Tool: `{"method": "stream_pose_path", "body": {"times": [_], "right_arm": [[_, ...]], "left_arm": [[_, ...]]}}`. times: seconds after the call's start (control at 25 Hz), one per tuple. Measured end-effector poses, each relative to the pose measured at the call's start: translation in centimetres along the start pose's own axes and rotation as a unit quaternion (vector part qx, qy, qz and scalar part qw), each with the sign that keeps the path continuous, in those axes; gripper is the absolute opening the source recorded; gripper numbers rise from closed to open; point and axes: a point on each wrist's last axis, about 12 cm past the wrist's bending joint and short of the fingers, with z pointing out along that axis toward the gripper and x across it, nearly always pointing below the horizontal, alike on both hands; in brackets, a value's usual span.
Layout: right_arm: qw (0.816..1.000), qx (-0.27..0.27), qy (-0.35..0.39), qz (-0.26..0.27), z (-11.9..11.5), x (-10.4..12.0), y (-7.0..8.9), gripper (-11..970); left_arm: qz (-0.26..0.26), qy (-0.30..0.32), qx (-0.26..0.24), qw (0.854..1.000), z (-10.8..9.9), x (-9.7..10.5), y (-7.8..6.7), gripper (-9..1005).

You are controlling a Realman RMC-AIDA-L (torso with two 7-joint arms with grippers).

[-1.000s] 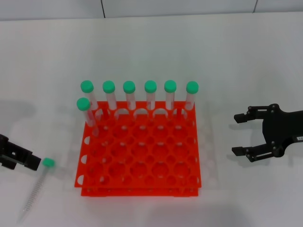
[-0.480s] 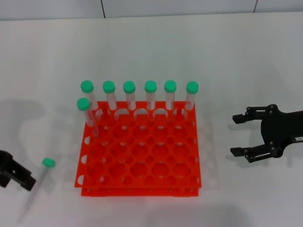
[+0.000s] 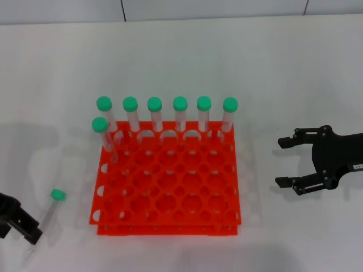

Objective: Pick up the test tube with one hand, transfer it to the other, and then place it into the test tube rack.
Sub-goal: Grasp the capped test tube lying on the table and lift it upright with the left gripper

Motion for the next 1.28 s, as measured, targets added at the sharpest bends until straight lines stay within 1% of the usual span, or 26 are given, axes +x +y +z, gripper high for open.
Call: {"method": "stream_pose_path", "body": {"times": [0.12, 0.36, 0.4, 0.64, 1.0, 1.28], "right_arm": [[1.0, 0.0, 0.0, 0.0, 0.0, 0.0, 0.0, 839], [1.0, -0.001, -0.001, -0.004, 0.1, -0.3, -0.2, 839], [1.0, -0.001, -0.001, -0.004, 0.1, -0.3, -0.2, 839], [1.0, -0.001, -0.001, -0.006, 0.1, -0.4, -0.3, 839], [1.0, -0.002, -0.001, -0.005, 0.1, -0.3, -0.2, 839], [1.0, -0.006, 0.002, -0.004, 0.3, -0.3, -0.1, 839]], "left_arm": [[-0.002, 0.011, -0.015, 1.0, 0.5, 0.0, 0.1, 647], [-0.003, 0.021, -0.022, 1.0, 1.2, -0.1, 0.1, 636], [-0.012, 0.025, -0.037, 0.999, 1.7, -0.4, 0.5, 635], [-0.001, 0.044, -0.035, 0.998, 2.8, -0.9, 0.3, 619], [0.004, 0.038, -0.039, 0.998, 2.8, -1.3, 0.2, 591], [0.004, 0.039, -0.039, 0.998, 3.3, -1.4, 0.3, 569]]}}
